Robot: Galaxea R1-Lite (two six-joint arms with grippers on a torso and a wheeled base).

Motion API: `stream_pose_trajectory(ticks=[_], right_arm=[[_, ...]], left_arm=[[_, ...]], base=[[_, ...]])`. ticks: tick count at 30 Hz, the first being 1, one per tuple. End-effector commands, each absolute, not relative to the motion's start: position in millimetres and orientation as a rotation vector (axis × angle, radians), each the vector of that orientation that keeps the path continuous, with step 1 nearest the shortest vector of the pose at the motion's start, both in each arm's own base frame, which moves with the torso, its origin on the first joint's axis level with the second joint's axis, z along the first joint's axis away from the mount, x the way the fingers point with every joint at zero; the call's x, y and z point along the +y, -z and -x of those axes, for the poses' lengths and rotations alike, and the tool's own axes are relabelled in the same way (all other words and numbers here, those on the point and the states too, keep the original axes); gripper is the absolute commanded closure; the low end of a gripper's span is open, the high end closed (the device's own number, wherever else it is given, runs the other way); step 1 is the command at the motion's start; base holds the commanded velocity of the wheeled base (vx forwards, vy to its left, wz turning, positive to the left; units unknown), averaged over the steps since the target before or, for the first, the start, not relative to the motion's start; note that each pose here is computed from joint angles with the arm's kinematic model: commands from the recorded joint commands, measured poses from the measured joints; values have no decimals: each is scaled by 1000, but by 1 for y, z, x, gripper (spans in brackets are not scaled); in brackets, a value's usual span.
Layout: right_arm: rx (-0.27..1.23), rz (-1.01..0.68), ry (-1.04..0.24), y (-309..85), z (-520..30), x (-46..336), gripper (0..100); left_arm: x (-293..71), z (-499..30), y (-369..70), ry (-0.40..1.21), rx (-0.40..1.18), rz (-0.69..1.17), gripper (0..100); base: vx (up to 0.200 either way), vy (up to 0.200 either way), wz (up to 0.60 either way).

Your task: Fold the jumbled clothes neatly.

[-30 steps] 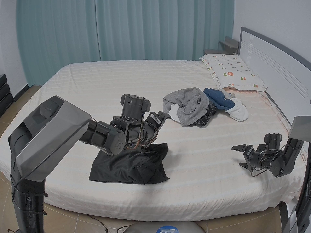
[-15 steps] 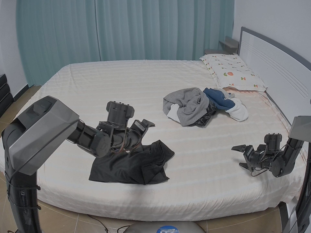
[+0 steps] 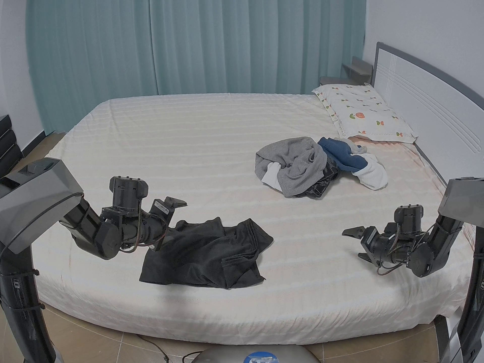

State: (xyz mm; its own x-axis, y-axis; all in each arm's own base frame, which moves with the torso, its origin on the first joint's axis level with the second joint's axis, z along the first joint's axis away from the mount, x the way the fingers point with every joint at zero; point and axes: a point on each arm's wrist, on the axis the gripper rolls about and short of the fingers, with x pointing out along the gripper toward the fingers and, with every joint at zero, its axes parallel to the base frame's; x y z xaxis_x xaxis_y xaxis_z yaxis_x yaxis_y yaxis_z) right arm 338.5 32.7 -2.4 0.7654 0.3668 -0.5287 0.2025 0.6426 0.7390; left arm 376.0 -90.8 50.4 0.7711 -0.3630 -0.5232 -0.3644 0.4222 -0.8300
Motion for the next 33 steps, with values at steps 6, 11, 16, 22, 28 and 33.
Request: stream_pose_trajectory(ticks=[6,11,16,22,28,33], right_arm=[[730,-673,-158,-24,-343,129,0],[749,-577,-155,-28,-346,165,0],[753,-499,-151,-31,-349,187,0],[793,-412,-131,-32,-347,197,0],[789,-251,-93,-17,-343,207,0],[793,-182,-77,-7,-345,211,0]], left_arm=[[-58,-367,-32,-74,714,1218,0],[-51,-366,-27,-100,717,1223,0],[-50,-366,-25,-105,720,1218,0],[-50,-366,-25,-107,721,1217,0],[-51,-365,-24,-114,718,1208,0],[-51,-365,-24,-115,717,1208,0]], base=[[0,200,0],[0,200,0],[0,200,0],[0,200,0],[0,33,0],[0,0,0]])
